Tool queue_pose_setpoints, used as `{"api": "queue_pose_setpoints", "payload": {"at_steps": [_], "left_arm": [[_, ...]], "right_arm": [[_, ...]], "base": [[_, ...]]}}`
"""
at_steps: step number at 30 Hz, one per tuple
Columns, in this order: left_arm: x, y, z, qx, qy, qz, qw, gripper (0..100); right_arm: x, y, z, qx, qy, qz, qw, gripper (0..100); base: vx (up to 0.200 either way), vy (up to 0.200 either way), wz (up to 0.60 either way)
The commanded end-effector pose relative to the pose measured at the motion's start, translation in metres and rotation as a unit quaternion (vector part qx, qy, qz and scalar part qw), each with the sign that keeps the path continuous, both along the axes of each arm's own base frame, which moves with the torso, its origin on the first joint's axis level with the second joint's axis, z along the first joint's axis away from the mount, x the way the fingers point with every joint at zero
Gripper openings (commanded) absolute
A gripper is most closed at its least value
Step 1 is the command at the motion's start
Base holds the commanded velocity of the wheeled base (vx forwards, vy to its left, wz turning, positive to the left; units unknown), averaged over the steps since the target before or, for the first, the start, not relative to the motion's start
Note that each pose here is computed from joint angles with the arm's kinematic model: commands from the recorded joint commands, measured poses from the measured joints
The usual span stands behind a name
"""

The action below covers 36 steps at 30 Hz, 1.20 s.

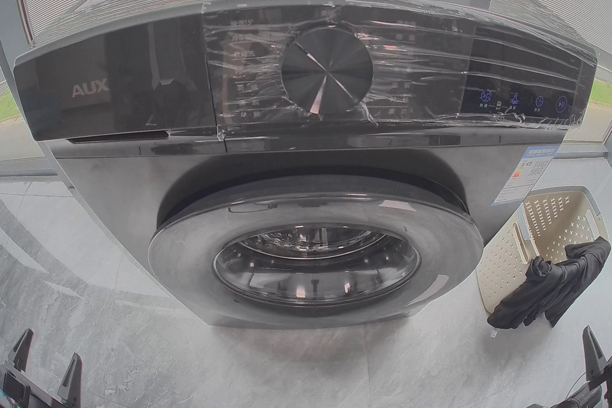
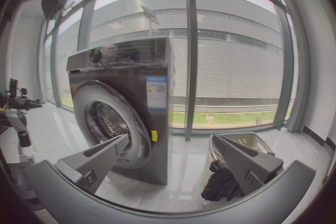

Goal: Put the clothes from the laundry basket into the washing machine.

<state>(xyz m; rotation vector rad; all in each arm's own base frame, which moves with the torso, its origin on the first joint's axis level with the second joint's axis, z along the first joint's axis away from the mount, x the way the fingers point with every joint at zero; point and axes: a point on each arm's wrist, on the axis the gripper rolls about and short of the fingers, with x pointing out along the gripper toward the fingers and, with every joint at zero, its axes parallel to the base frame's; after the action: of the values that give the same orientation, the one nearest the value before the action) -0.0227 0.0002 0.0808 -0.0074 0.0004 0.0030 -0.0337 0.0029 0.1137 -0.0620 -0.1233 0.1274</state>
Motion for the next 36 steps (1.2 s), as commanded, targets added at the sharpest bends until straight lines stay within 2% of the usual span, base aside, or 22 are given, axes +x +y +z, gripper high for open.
{"api": "queue_pose_setpoints", "payload": {"at_steps": [1,3,4,5,6,7,8,9,11,14,15,16,17,20,22,25,26,29,36], "left_arm": [[0.0,0.0,-0.005,0.001,0.0,-0.001,1.0,100],[0.0,0.0,-0.005,0.001,0.0,0.001,1.0,100],[0.0,0.0,-0.005,0.001,0.0,0.001,1.0,100],[0.0,0.0,-0.005,0.001,0.0,0.001,1.0,100],[0.0,0.0,-0.005,0.0,0.0,0.001,1.0,100],[0.0,0.0,-0.005,0.0,0.0,-0.001,1.0,100],[0.0,0.0,-0.005,0.0,0.0,0.001,1.0,100],[0.0,0.0,-0.005,0.0,0.0,0.0,1.0,100],[0.0,0.0,-0.005,0.0,0.0,0.0,1.0,100],[0.0,0.0,-0.005,0.0,0.0,0.001,1.0,100],[0.0,0.0,-0.005,0.0,0.0,0.001,1.0,100],[0.0,0.0,-0.005,0.0,0.0,0.001,1.0,100],[0.0,0.0,-0.005,0.0,0.0,0.001,1.0,100],[0.0,0.0,-0.005,0.0,0.0,0.0,1.0,100],[0.0,0.0,-0.005,0.0,0.0,0.0,1.0,100],[0.0,0.0,-0.005,0.0,0.0,0.001,1.0,100],[0.0,0.0,-0.005,0.0,0.0,0.001,1.0,100],[0.0,0.0,-0.005,0.0,0.0,0.0,1.0,100],[0.0,0.0,-0.005,0.0,0.0,0.001,1.0,100]], "right_arm": [[0.005,0.004,0.0,-0.011,0.067,0.085,0.994,100],[0.009,0.005,-0.001,-0.014,0.09,0.11,0.9897,100],[0.015,0.006,0.0,-0.019,0.114,0.141,0.9833,100],[0.016,0.006,0.001,-0.02,0.118,0.147,0.9819,100],[0.024,0.007,0.005,-0.028,0.144,0.172,0.9741,100],[0.029,0.008,0.007,-0.034,0.156,0.185,0.9697,100],[0.03,0.008,0.008,-0.034,0.159,0.186,0.9689,100],[0.043,0.009,0.015,-0.044,0.181,0.211,0.9596,100],[0.059,0.01,0.019,-0.051,0.203,0.233,0.9498,100],[0.088,0.013,0.025,-0.068,0.218,0.265,0.9367,100],[0.088,0.013,0.025,-0.068,0.218,0.265,0.9367,100],[0.103,0.018,0.027,-0.073,0.221,0.287,0.9293,100],[0.11,0.021,0.028,-0.073,0.222,0.299,0.9253,100],[0.135,0.029,0.034,-0.072,0.232,0.314,0.9177,100],[0.146,0.032,0.033,-0.068,0.25,0.309,0.9152,100],[0.155,0.033,0.035,-0.07,0.255,0.295,0.9183,100],[0.163,0.036,0.04,-0.066,0.255,0.286,0.9213,100],[0.172,0.041,0.046,-0.041,0.264,0.287,0.9197,100],[0.183,0.053,0.049,-0.014,0.285,0.27,0.9198,100]], "base": [[0.0,0.0,0.0],[0.0,0.0,0.0],[0.0,0.0,0.0],[0.0,0.0,0.0],[0.0,0.0,0.0],[0.0,0.0,0.0],[0.0,0.0,0.0],[0.0,0.0,0.0],[0.0,0.0,0.0],[0.0,0.0,0.0],[0.0,0.0,0.0],[0.0,0.0,0.0],[0.0,0.0,0.0],[0.0,0.0,0.0],[0.0,0.0,0.0],[0.0,0.0,0.0],[0.0,0.0,0.0],[0.0,0.0,0.0],[0.0,0.0,0.0]]}}
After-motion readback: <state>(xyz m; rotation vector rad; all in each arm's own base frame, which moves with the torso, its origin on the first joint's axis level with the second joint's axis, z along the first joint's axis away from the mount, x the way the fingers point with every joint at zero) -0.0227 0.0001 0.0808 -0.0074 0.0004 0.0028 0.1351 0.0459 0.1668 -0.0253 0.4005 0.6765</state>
